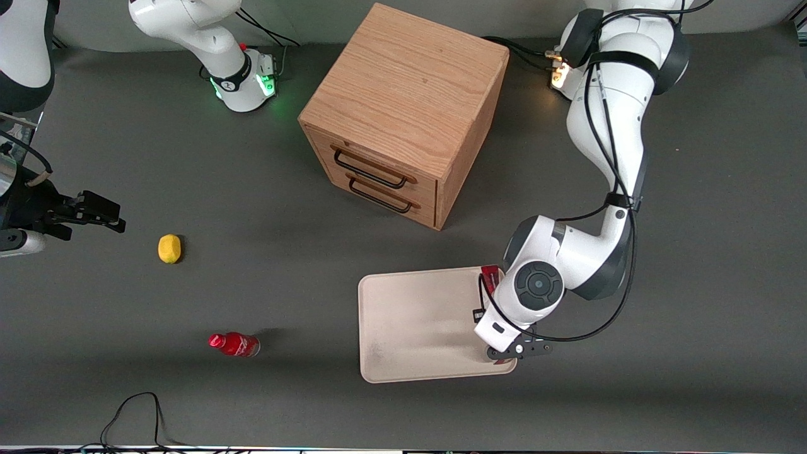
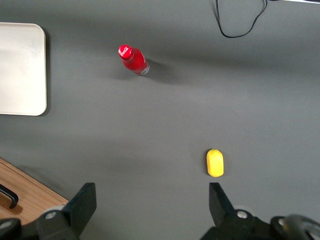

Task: Place red cookie box on tray
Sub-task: 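Lower the box and lay it flat along the tray's edge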

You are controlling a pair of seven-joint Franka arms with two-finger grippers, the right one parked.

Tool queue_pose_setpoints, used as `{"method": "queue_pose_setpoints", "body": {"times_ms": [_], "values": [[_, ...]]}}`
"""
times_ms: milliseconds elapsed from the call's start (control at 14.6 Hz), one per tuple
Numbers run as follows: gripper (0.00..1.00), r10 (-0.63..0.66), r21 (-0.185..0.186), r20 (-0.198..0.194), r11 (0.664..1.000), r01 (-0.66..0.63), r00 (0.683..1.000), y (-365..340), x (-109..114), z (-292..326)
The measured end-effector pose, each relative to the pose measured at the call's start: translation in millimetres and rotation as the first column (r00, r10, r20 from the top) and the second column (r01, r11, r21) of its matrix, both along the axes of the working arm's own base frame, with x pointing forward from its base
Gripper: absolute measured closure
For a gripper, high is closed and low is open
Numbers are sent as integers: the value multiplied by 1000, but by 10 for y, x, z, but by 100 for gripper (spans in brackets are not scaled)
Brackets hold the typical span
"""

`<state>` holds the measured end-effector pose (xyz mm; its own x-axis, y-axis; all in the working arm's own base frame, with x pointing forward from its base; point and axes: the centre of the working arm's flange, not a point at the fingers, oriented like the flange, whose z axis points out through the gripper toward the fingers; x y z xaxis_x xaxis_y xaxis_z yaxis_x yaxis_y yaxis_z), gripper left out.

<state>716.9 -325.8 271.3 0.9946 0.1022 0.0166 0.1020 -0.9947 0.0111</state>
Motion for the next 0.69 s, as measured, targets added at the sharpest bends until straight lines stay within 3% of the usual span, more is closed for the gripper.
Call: {"method": "queue_pose_setpoints", "body": {"times_ms": [274, 343, 686], "values": [[96, -3, 7, -6, 1000, 3, 1000, 4, -16, -87], [92, -5, 9, -2, 1000, 5, 1000, 5, -14, -94], [41, -16, 29, 13, 999, 15, 1000, 9, -8, -82]]}}
